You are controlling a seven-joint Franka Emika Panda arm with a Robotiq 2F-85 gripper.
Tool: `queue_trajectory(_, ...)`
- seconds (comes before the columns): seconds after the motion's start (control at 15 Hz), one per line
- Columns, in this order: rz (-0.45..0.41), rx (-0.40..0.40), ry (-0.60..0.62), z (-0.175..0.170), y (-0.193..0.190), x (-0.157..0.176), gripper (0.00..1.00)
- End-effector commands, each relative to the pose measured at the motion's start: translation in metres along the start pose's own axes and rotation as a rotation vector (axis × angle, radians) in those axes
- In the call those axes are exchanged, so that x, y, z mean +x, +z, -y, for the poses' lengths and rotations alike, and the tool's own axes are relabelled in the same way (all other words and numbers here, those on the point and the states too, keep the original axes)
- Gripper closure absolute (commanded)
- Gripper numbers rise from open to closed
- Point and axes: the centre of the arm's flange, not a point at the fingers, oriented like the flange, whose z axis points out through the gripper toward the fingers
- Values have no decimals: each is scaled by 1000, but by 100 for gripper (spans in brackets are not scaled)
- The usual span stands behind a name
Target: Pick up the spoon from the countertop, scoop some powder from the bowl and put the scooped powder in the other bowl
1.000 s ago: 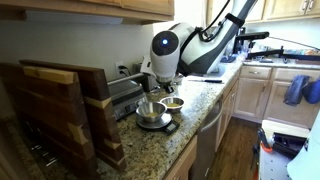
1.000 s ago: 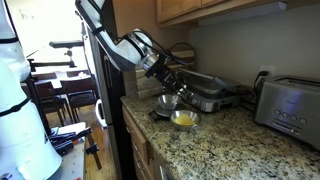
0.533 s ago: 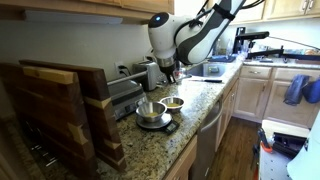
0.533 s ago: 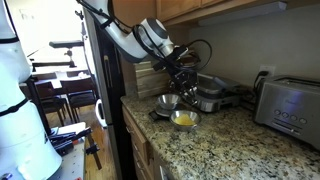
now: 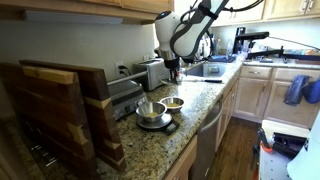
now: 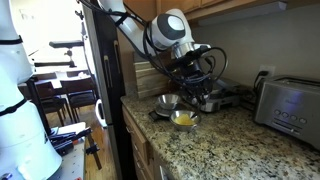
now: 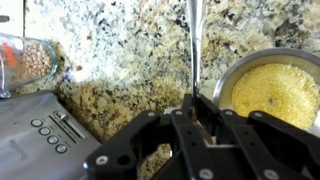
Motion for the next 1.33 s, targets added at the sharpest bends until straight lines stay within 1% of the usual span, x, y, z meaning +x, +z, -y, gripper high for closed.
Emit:
queue_trajectory(0.0,-18,75,106,-23,22,-9,96)
queue_trajectory(0.4,17,173,279,-49,80,-22,96)
queue_trajectory(0.73,27,225,385,-61,122,-29,96)
queue_trajectory(0.93,29,246,422,-64,137,-30,97)
queue_trajectory(1.27,31,261,439,-64,143,-26,96)
